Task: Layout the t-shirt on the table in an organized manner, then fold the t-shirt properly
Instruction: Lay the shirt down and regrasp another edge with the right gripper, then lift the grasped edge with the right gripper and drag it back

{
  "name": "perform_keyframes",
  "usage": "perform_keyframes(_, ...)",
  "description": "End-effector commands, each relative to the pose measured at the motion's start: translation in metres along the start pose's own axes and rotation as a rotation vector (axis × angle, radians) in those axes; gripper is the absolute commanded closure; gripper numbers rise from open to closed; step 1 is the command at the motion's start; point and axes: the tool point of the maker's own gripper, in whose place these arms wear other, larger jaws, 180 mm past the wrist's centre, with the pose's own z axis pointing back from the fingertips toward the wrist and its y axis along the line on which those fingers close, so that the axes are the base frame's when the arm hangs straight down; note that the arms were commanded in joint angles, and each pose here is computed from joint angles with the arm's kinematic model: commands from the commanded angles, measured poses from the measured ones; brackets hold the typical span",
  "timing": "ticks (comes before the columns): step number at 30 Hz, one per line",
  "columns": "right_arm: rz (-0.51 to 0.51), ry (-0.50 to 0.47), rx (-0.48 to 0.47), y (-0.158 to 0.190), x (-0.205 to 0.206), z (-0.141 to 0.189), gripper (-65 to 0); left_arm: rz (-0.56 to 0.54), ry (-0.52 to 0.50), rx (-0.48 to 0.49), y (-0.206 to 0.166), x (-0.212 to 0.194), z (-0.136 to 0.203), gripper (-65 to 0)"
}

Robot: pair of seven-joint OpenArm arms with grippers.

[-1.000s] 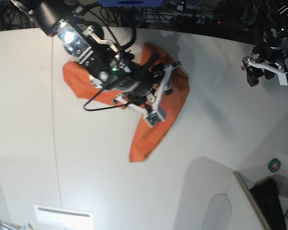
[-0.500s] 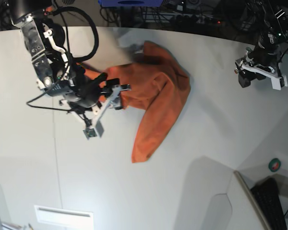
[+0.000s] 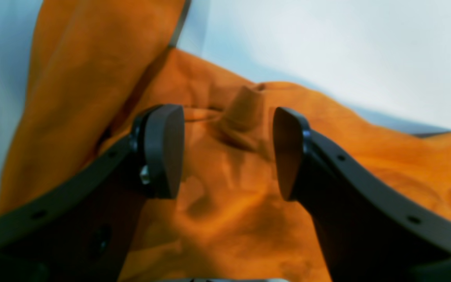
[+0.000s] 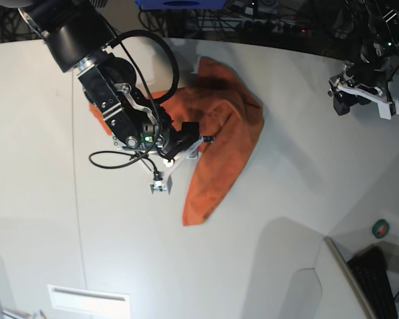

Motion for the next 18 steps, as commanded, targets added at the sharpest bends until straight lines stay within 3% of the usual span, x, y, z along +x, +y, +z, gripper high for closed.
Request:
perform_keyframes(1,-0.001,-0.048,0.02,0.012,0.016,0.004,-34.7,0.0,-0.012,0.003,0.004,0.003,0.001,-38.8)
perform_keyframes(5,-0.085,-0.025,-0.085,-0.01,0.013,-0.009,-34.7,0.018,0.019,0.012,0.009,-0.009,-0.003,-38.8)
perform_keyframes(11,-0.091,-0.021,-0.123,-0.02,0.011,-0.016,-32.4,0.016,0.016,0.011,0.009,-0.008,-0.003,-38.8)
perform_keyframes(13,-0.088,-0.043,-0.126,-0.022,0.015,-0.016,-22.5,0.016,0.015,0.011,0.009,-0.007,-0.002,-38.8)
perform_keyframes(15,-0.084,-0.06,-0.127,-0.023,0.017,-0.016,-5.0,0.016,0.015,0.011,0.009,-0.007,-0.002,-38.8)
perform_keyframes(16,-0.089,-0.067,-0.13,-0.025,0.019,-0.016,0.0,0.016,0.015,0.011,0.009,-0.007,-0.002,-38.8)
perform_keyframes(18,-0.087,-0.102,-0.141,-0.032,0.025,-0.014,0.0,0.015,0.015,0.012,0.009,-0.007,-0.002,-38.8)
